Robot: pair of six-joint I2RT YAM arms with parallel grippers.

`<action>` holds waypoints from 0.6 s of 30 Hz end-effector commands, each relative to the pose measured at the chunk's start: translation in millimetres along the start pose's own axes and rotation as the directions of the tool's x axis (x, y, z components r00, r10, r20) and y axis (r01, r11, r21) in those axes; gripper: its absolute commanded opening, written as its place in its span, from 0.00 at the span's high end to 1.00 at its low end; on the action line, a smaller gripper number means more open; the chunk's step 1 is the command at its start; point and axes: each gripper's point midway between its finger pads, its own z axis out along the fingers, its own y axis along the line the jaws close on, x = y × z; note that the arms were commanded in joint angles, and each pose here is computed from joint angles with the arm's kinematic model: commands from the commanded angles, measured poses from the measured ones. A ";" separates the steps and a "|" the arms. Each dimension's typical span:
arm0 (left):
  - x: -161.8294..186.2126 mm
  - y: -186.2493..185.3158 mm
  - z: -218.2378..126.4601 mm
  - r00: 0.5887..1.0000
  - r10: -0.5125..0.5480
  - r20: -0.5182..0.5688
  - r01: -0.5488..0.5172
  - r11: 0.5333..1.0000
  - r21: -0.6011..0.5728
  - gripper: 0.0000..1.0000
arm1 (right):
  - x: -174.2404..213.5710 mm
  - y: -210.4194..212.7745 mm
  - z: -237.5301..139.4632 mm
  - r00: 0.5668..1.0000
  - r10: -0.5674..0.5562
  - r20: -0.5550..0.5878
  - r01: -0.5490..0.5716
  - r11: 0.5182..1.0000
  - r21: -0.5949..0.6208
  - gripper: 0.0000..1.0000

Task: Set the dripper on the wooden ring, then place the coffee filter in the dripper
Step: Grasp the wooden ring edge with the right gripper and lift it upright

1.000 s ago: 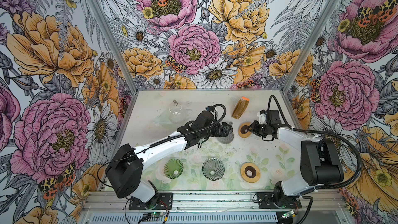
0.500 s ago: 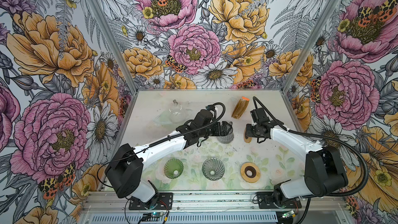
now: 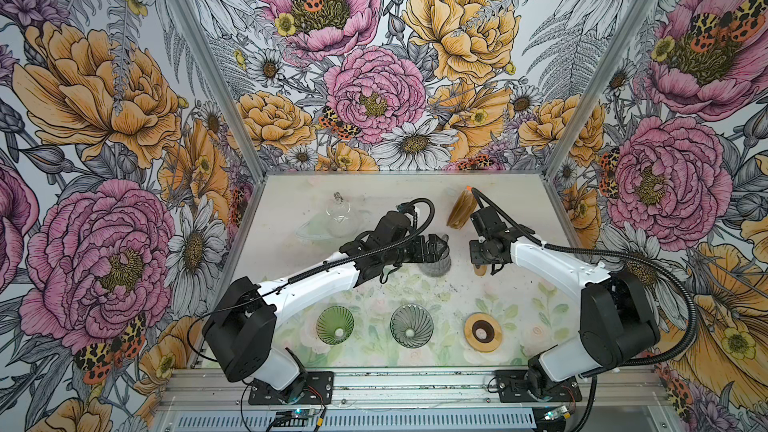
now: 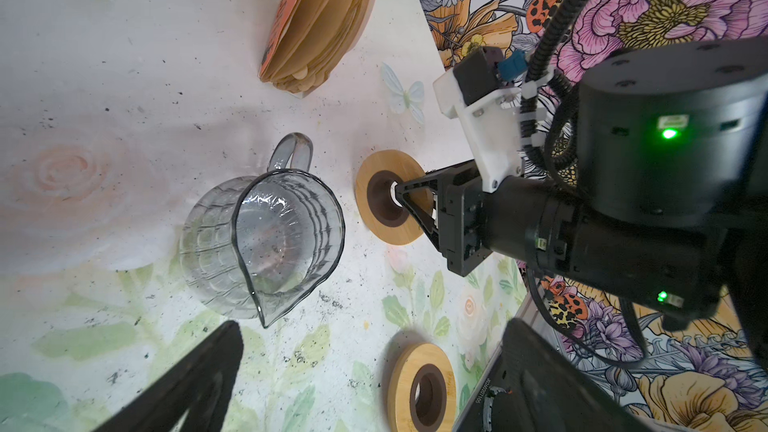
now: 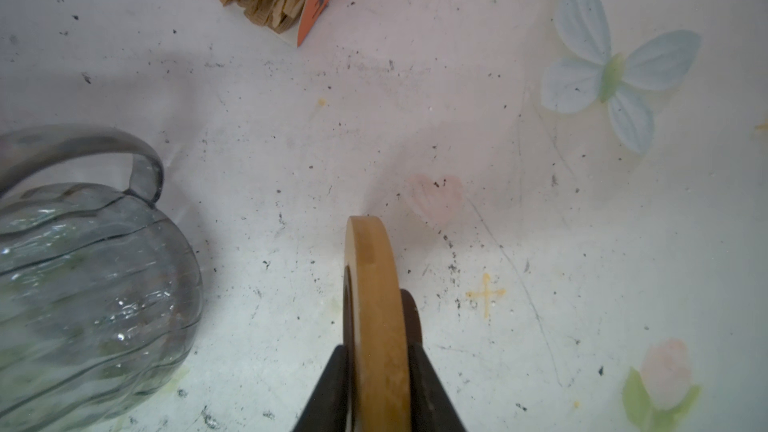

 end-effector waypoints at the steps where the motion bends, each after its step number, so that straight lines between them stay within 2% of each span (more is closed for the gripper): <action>1: -7.1 5.9 -7.1 1.000 -0.014 0.025 0.014 1.000 -0.019 0.01 | 8.2 6.4 4.9 0.999 -0.035 -0.042 0.035 0.999 0.004 0.73; 6: -9.8 8.6 -8.4 0.999 -0.033 0.024 0.034 0.999 -0.016 0.01 | 4.4 7.4 -4.2 1.000 -0.029 -0.009 0.029 1.000 0.004 0.83; 18: -21.1 12.4 -26.2 0.998 -0.042 0.057 0.044 0.999 -0.032 0.01 | -6.6 17.0 -65.2 0.993 0.075 0.090 -0.057 0.980 -0.191 0.86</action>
